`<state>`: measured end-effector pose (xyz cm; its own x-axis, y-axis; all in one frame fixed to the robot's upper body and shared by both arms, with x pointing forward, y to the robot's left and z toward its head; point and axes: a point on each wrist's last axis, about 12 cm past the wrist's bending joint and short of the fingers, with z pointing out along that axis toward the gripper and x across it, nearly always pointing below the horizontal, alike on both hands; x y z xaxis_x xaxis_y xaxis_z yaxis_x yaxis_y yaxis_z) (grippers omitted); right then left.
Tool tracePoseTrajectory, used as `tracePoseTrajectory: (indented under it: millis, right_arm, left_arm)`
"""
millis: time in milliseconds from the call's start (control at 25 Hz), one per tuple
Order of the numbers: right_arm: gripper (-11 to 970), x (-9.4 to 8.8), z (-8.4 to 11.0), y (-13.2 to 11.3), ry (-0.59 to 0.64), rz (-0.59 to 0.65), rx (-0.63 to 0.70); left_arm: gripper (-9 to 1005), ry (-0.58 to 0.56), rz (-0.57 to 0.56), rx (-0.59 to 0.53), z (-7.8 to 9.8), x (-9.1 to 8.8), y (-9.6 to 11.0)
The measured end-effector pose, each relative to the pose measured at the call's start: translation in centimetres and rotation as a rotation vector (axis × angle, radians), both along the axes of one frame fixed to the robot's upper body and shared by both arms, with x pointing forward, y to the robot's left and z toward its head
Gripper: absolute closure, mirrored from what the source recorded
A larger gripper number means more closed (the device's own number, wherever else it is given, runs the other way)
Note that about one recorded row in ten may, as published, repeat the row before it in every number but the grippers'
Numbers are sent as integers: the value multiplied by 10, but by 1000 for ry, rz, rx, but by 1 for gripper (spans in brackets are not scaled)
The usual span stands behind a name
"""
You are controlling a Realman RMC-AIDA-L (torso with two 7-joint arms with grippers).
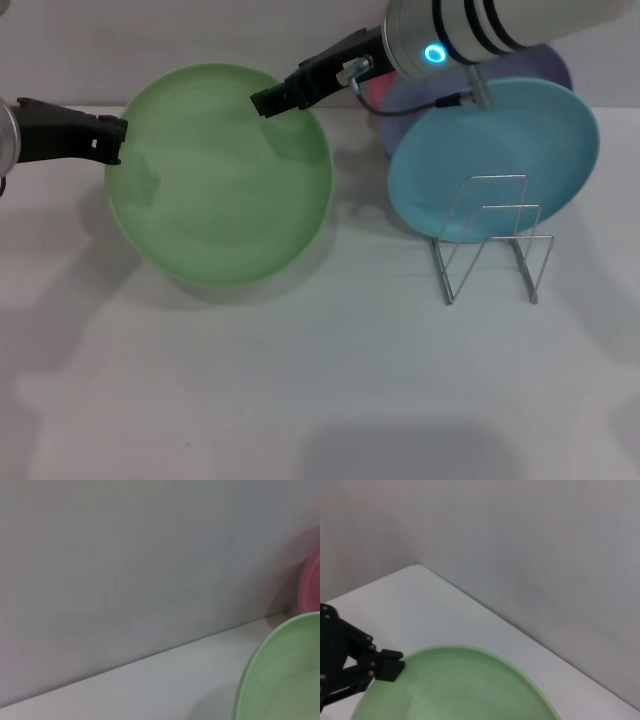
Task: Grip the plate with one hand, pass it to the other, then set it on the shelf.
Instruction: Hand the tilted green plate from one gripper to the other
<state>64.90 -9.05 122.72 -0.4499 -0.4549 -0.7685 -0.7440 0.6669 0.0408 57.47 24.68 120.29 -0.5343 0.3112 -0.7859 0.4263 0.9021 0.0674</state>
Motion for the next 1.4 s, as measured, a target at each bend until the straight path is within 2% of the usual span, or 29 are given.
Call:
tracePoseTrajectory:
  millis: [440,600,880,1240,1400]
  right_arm:
    - [191,4,-7,1,-18,-11,-23]
    - [233,6,-7,2,-23,-12,-35]
    - [461,6,-7,2,-29,-6,-41]
    - [583,5,-11,-3,-21,-3,-40]
    - [638,2,-9,-5,-67,15,-49]
  left_arm:
    - [969,-4,-7,-9,2,1,-2]
    - [969,-5,-6,-10,2,2,-1]
    - [969,-4,-5,-14,2,2,-1]
    - [970,-17,-25,-47,5,2,-2]
    - [969,-15,-24,-53,5,2,0]
